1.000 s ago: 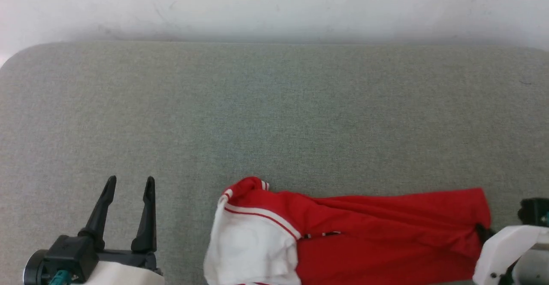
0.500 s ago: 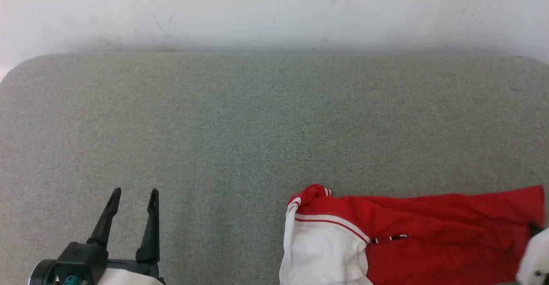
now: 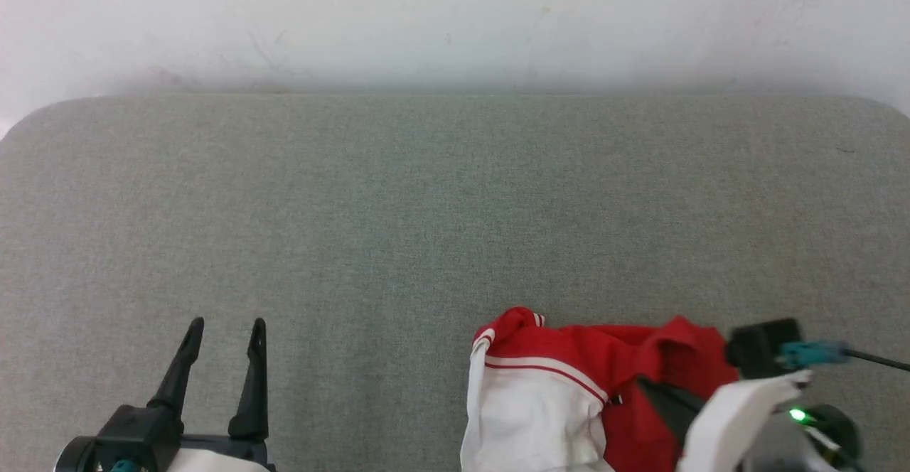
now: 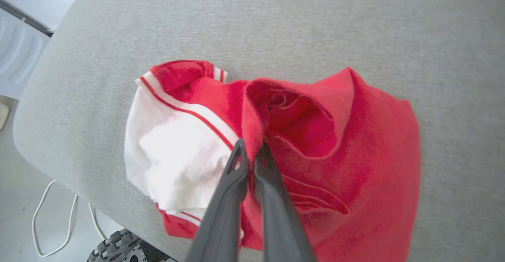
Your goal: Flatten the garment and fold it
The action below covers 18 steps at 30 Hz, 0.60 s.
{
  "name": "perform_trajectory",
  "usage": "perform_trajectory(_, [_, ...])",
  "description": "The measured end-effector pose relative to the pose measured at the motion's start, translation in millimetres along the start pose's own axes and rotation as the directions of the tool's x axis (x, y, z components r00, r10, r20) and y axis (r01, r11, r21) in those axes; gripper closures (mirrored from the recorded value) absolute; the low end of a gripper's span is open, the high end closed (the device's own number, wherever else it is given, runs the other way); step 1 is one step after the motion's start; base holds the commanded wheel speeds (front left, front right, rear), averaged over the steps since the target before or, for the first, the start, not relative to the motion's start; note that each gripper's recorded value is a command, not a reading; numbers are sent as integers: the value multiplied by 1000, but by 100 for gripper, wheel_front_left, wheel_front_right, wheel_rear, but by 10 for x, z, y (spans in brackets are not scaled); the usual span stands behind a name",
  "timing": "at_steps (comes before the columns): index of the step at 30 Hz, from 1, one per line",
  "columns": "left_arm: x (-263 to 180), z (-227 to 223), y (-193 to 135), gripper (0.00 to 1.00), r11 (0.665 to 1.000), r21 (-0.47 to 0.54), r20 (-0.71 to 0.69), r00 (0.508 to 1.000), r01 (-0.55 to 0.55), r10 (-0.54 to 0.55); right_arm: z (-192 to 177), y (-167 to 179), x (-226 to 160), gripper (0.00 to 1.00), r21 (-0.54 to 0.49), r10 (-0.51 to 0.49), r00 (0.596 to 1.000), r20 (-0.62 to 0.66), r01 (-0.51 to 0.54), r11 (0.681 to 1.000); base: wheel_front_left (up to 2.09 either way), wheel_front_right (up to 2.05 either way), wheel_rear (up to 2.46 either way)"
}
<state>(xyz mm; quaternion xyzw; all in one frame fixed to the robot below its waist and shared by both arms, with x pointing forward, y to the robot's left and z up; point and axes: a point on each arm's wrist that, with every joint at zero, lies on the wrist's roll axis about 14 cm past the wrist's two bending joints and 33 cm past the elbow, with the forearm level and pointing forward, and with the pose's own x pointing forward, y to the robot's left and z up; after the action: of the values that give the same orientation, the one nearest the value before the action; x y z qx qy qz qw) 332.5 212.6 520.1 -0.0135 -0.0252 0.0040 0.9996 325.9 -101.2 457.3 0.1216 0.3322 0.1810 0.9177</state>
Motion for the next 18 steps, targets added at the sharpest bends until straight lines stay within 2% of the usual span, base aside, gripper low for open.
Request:
perform_trajectory(3, [-14,-3,-2,0,1000,-6,-2,1000,-3,3,51,369,80,100,-39,112,994,3,-112,993,0,0,0])
perform_trajectory(8, [-42,-6,20,0,1000,-12,-4,1000,-14,14,51,864,182,100,-96,258,966,-17,-258,961,0,0,0])
perform_trajectory(12, [-57,-37,34,0,999,-22,-14,1000,-25,24,-29,1000,311,100,-111,296,954,-51,-300,947,0,0,0])
perform_trajectory(18, [-81,-100,48,0,999,-35,-36,999,-38,37,-369,959,549,100,-122,270,946,-179,-293,948,0,0,0])
